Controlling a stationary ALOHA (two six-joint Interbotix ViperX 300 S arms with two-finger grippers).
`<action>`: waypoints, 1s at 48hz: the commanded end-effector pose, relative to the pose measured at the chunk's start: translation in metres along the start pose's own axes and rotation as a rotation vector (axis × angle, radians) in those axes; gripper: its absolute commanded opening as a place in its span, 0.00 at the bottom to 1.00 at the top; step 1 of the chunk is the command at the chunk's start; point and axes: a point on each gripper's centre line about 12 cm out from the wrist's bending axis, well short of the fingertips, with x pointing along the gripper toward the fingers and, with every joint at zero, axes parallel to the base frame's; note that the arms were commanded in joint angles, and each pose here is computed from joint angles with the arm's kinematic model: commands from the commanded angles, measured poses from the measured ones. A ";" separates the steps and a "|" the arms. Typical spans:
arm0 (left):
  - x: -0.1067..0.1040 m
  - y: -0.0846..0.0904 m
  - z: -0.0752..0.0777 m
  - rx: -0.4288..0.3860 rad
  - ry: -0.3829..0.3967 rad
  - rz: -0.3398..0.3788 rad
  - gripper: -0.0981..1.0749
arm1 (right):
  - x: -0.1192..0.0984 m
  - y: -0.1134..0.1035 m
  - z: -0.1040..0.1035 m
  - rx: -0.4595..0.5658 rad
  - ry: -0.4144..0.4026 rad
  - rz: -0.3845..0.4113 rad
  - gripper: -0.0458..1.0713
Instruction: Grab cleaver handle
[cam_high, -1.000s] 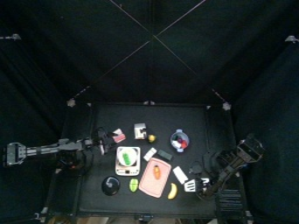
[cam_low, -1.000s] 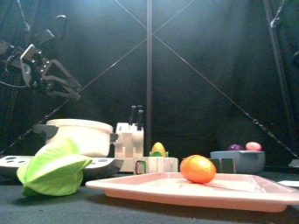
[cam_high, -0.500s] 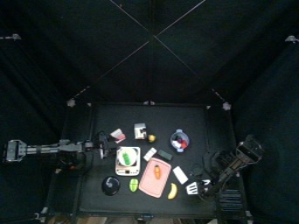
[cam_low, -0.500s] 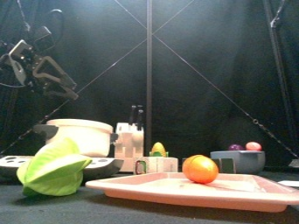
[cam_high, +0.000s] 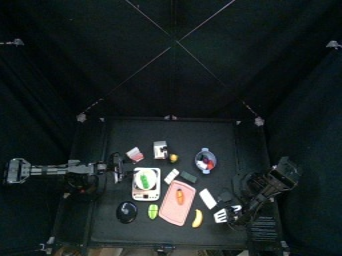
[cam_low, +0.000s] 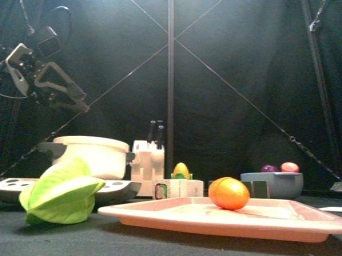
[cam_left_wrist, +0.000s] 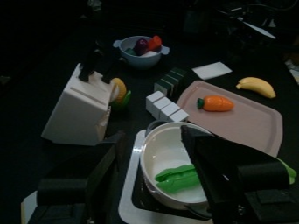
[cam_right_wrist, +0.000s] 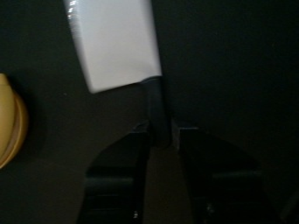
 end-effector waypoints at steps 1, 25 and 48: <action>0.001 -0.001 0.006 0.002 -0.018 -0.004 0.85 | 0.000 0.003 -0.001 0.007 0.008 0.008 0.55; 0.001 0.000 0.006 -0.001 -0.018 -0.002 0.85 | -0.039 0.027 0.031 0.007 -0.126 0.110 0.49; 0.001 -0.001 0.010 -0.001 -0.038 -0.004 0.85 | -0.053 0.050 0.061 -0.025 -0.209 0.157 0.49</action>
